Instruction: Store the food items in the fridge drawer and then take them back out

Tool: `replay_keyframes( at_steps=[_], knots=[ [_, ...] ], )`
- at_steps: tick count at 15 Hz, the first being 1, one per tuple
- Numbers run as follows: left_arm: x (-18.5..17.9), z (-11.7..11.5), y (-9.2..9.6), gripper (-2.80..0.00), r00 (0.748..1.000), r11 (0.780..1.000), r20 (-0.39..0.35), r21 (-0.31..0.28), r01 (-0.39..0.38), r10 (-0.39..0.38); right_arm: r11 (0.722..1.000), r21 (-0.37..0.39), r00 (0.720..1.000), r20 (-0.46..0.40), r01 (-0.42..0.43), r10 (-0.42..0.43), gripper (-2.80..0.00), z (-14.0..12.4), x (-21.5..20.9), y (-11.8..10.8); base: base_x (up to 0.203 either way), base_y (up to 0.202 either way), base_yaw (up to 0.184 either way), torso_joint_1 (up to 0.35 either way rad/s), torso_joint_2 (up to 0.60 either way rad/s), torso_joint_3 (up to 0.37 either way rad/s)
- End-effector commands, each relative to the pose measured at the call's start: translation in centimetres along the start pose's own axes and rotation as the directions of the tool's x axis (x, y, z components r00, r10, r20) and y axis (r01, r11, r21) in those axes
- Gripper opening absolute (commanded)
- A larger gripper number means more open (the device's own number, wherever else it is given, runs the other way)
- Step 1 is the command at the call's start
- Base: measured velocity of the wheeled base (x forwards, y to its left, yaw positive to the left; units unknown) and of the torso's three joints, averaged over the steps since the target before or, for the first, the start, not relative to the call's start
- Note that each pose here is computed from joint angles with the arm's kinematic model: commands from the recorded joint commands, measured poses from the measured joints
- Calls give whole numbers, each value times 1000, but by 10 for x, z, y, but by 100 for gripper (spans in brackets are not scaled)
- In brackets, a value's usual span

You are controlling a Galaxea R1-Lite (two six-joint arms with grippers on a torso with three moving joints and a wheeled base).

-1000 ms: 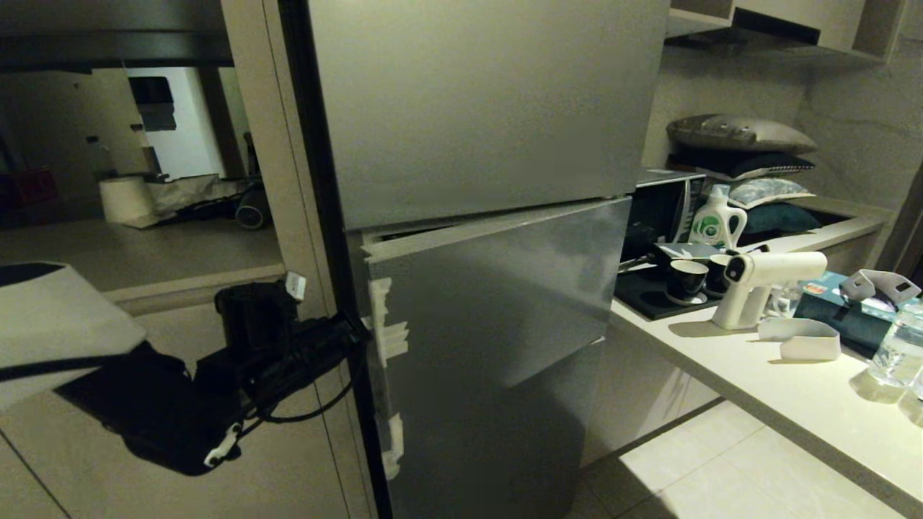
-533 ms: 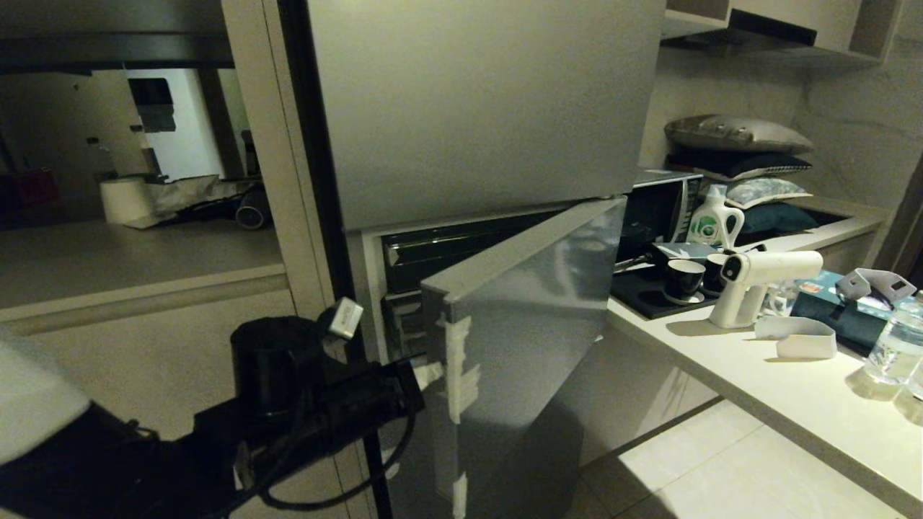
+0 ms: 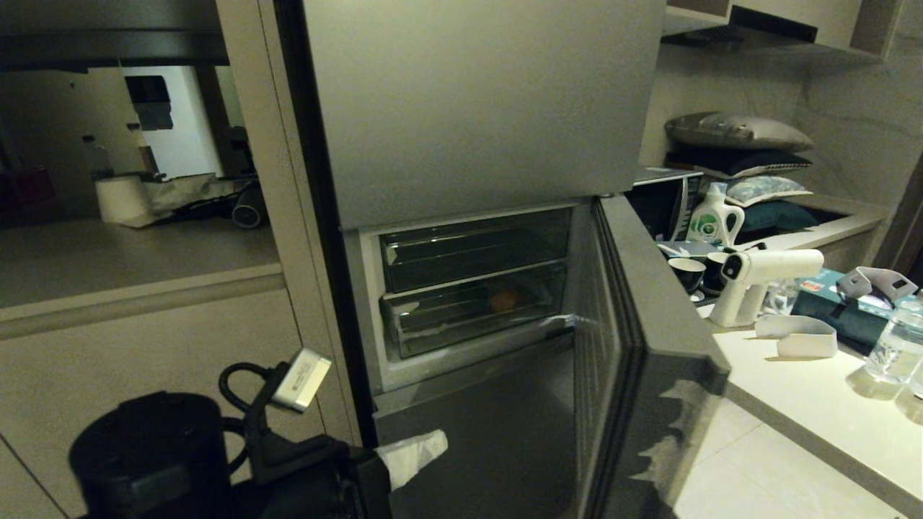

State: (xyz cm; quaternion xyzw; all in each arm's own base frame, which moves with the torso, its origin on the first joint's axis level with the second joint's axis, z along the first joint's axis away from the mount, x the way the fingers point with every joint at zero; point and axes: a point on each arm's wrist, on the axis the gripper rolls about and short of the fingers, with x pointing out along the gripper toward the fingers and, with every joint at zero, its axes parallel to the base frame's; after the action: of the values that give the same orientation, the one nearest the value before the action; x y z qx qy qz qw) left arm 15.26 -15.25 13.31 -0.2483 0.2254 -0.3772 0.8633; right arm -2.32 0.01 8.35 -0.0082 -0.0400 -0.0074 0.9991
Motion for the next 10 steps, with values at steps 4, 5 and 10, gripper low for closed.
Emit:
replay_keyframes(
  at_steps=[4,5,10],
  knots=[
    [-23,-2,-2,-280,1000,1000,22,-1,19,-19,1000,-1,1000,-30,-1,1,-280,-9,2,0,0,0,0,0,0,0],
    [-24,-2,-2,-280,1000,1000,23,0,19,-19,1000,-1,1000,-30,-1,1,-280,-9,2,0,0,0,0,0,0,0],
    [-46,6,-12,-280,993,997,96,15,74,-75,1000,0,1000,-31,-1,1,-280,-9,2,0,0,0,0,0,0,0]
  ],
)
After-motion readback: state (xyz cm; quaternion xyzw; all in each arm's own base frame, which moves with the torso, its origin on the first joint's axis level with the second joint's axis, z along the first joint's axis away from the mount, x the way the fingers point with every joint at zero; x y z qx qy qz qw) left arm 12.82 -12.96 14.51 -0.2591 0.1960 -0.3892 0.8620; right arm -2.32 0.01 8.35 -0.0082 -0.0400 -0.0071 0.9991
